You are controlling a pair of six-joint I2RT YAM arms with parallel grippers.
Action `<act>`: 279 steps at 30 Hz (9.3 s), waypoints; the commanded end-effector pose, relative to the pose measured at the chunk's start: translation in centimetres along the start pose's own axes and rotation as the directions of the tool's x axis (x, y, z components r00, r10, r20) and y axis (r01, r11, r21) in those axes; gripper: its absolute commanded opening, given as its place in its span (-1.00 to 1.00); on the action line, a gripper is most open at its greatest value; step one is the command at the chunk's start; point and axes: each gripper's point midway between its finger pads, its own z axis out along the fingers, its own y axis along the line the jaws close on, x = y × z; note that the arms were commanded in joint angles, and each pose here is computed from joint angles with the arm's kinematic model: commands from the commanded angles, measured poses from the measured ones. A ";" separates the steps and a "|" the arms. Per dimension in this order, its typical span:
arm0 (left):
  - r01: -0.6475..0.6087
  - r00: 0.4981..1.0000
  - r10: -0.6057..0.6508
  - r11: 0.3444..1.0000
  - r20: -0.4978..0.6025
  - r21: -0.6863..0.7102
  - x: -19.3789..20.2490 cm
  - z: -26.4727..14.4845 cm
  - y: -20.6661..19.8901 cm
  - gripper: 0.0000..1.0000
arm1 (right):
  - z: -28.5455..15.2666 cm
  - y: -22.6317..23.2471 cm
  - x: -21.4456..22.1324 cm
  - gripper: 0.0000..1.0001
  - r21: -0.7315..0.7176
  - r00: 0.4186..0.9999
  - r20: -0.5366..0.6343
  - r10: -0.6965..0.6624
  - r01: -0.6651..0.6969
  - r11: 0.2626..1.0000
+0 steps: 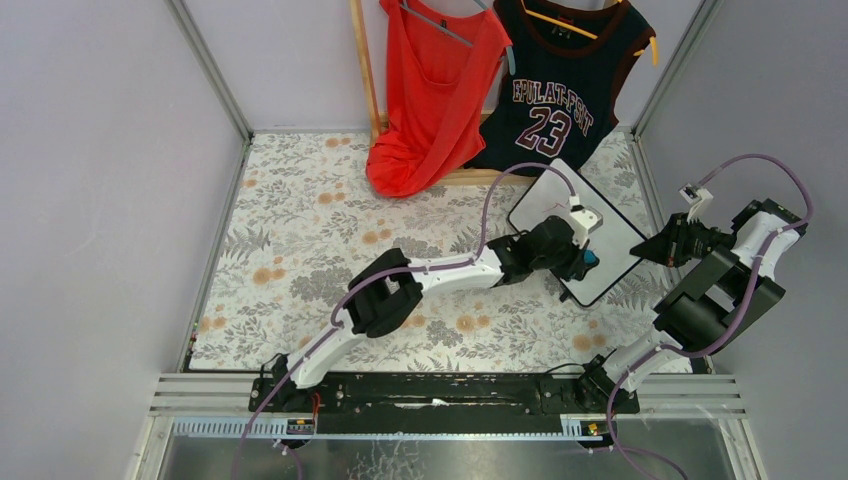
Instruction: Erase the whiteboard
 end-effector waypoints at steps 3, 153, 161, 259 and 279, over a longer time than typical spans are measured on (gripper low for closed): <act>0.028 0.998 -0.019 0.988 0.060 -0.153 -3.7 -1.2 7.9 -1.00 | -0.4 0.8 2.8 -1.00 0.005 0.987 -0.153 -0.038 0.039 0.999; 0.037 0.988 0.010 0.954 0.153 -0.296 -10.0 -6.6 15.0 -1.00 | -0.2 2.0 3.5 -1.00 0.000 0.982 -0.179 -0.063 0.064 0.998; 0.019 0.982 0.033 0.962 0.185 -0.273 -11.0 -8.0 12.9 -1.00 | 0.0 2.1 3.4 -1.00 -0.004 0.983 -0.172 -0.061 0.061 0.998; 0.169 0.986 -0.161 0.922 0.051 -0.349 -1.8 -6.7 18.7 -1.00 | 0.5 2.8 3.7 -1.00 -0.022 0.979 -0.189 -0.073 0.070 0.997; 0.165 0.986 -0.153 0.911 0.063 -0.377 -10.0 -15.9 15.6 -1.00 | 0.2 2.3 3.8 -1.00 -0.002 0.976 -0.212 -0.057 0.057 0.998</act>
